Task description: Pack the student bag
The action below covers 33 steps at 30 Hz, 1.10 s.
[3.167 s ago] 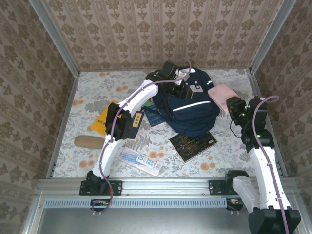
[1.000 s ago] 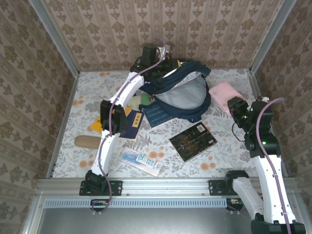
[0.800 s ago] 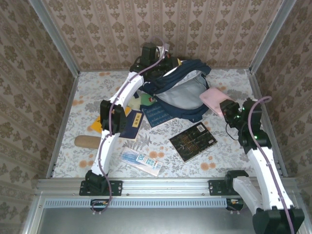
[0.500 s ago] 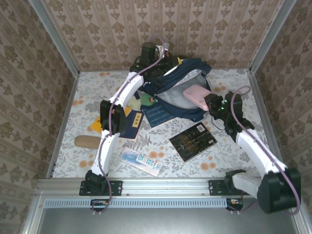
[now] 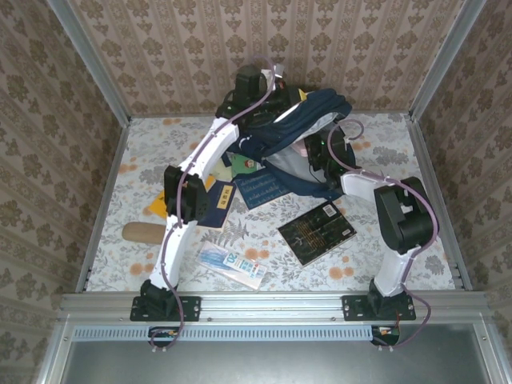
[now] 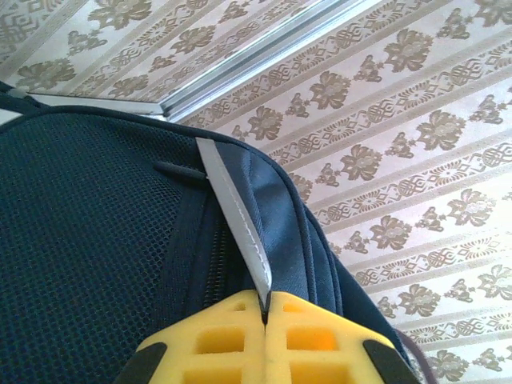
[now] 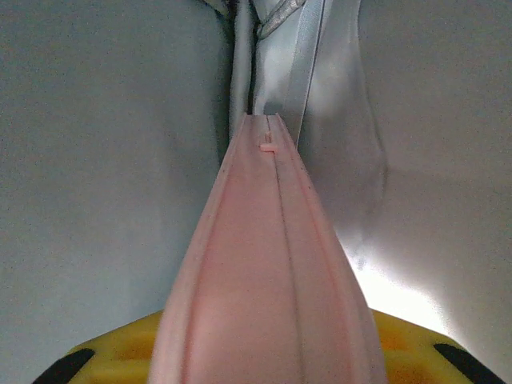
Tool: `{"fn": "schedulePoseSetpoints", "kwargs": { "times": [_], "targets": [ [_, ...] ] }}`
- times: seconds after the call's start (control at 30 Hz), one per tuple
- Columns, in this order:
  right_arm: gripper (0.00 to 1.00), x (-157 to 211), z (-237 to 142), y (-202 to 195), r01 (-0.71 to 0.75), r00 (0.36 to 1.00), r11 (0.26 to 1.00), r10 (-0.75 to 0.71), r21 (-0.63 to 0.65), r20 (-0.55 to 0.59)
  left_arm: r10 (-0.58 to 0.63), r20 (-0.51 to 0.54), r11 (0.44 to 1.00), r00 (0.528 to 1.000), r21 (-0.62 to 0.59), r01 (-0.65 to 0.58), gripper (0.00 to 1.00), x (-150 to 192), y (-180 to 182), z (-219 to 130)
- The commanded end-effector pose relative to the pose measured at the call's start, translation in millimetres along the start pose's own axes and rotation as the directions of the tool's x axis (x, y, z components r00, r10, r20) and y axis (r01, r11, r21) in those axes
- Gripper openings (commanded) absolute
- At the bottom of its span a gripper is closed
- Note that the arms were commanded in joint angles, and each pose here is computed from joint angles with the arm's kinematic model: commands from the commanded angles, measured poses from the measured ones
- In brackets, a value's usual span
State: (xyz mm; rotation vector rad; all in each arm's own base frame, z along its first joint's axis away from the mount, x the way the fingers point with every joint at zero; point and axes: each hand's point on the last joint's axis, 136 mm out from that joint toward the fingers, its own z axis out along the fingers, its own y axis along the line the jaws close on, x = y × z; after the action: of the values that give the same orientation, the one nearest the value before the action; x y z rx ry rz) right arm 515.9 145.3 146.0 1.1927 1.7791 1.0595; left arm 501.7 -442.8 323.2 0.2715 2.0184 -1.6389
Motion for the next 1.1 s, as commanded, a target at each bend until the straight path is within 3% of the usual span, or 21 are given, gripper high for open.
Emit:
{"fn": "schedulePoseSetpoints", "kwargs": {
  "times": [0.0, 0.23, 0.4, 0.6, 0.8, 0.9, 1.07],
  "targets": [
    [0.32, 5, 8, 46, -0.018, 1.000, 0.991, 0.021, -0.130, 0.023, 0.180, 0.149, 0.960, 0.972, 0.189, -0.206, 0.00, -36, -126, -44],
    [0.33, 18, 45, 31, -0.017, 1.000, 0.999, 0.017, -0.047, 0.007, 0.188, 0.147, 0.955, 0.971, 0.204, -0.216, 0.00, -31, -138, -43],
    [0.33, 8, 31, 11, 0.060, 0.996, 0.997, -0.063, 0.055, 0.060, 0.181, 0.166, 0.961, 0.969, 0.181, -0.210, 0.00, -43, -132, -55],
    [0.34, 21, 60, 19, 0.068, 0.998, 0.997, -0.068, 0.042, -0.007, 0.196, 0.135, 0.955, 0.971, 0.198, -0.221, 0.00, -33, -134, -50],
    [0.34, 11, 81, -10, 0.016, 0.995, 0.990, -0.030, 0.141, 0.098, 0.193, 0.160, 0.944, 0.968, 0.240, -0.228, 0.00, -38, -153, -58],
    [0.38, 4, 99, -28, -0.042, 0.995, 0.987, 0.026, 0.157, 0.100, 0.213, 0.188, 0.939, 0.959, 0.231, -0.253, 0.00, -44, -162, -69],
    [0.51, -1, 129, -25, -0.031, 0.998, 0.991, 0.024, 0.131, 0.052, 0.182, 0.198, 0.950, 0.963, 0.217, -0.224, 0.00, -54, -150, -75]
  ]
}}
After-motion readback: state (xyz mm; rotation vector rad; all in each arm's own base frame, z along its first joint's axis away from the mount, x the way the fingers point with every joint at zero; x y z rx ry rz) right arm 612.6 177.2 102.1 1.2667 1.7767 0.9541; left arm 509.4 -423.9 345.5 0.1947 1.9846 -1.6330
